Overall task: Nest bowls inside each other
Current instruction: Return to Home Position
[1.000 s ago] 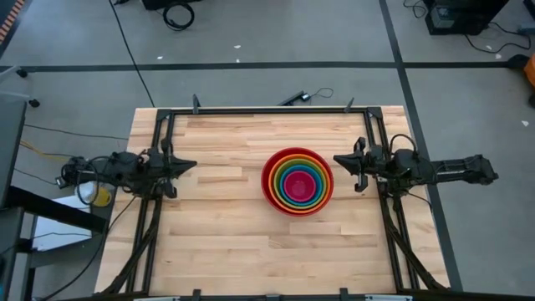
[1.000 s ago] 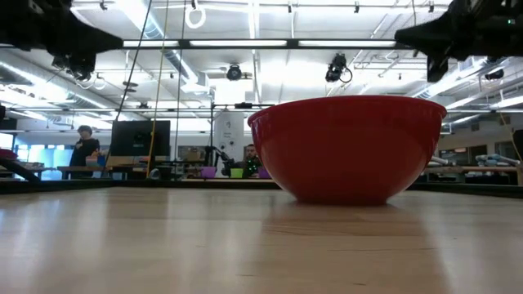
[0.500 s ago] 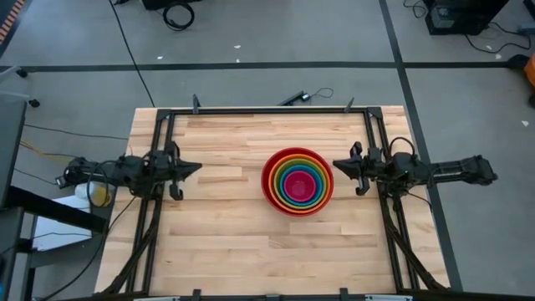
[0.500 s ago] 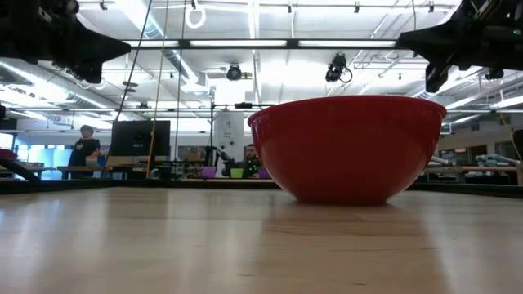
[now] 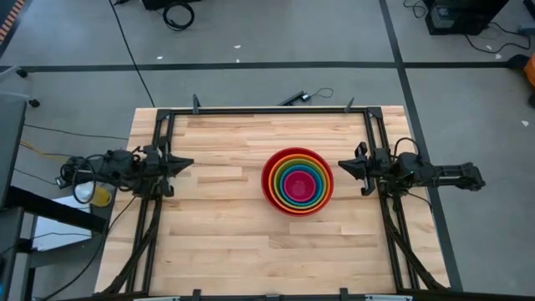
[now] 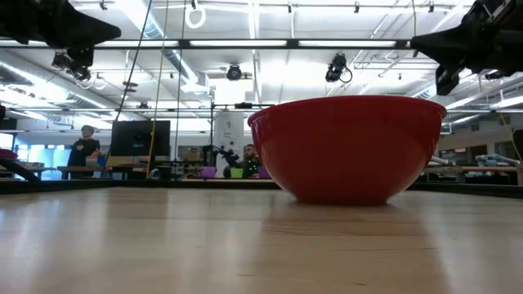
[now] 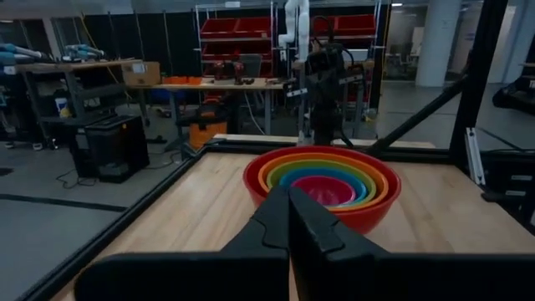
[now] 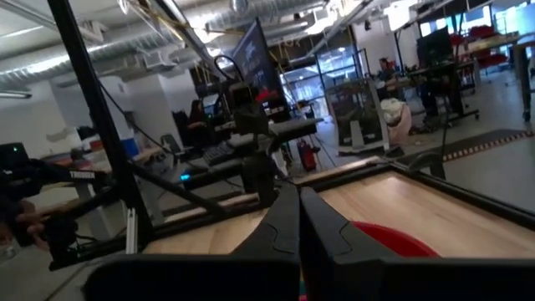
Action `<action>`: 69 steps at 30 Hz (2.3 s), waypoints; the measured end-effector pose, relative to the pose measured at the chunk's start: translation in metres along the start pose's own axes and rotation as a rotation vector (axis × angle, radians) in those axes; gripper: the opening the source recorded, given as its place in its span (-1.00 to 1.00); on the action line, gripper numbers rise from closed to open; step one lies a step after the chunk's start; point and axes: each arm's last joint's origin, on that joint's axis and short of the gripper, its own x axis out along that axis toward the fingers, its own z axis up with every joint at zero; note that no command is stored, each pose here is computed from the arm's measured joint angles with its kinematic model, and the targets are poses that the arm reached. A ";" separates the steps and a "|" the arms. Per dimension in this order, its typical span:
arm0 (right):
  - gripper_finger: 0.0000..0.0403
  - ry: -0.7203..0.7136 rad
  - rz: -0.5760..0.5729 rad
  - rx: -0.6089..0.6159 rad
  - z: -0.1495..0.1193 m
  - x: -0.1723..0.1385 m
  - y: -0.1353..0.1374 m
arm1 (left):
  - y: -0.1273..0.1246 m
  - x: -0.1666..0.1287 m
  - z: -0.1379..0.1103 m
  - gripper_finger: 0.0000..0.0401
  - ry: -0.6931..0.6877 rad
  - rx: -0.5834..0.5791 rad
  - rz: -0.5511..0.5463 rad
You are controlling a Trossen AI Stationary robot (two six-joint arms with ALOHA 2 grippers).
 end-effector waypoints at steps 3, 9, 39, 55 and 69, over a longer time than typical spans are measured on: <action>-1.00 0.004 -0.004 0.001 -0.001 -0.003 -0.001 | 0.000 0.000 0.000 -1.00 0.004 0.002 -0.001; -1.00 0.016 -0.006 -0.006 -0.002 -0.003 -0.001 | -0.001 0.000 0.002 -1.00 -0.015 -0.007 -0.028; -0.99 -0.012 0.023 0.034 0.001 -0.003 0.001 | -0.016 0.029 -0.063 -1.00 -0.133 -0.120 -0.105; -0.89 0.005 0.024 0.040 0.000 -0.003 0.000 | -0.020 0.029 -0.068 -1.00 -0.077 -0.148 -0.234; -0.89 0.009 0.025 0.039 0.000 -0.003 0.000 | -0.020 0.029 -0.068 -1.00 -0.073 -0.163 -0.234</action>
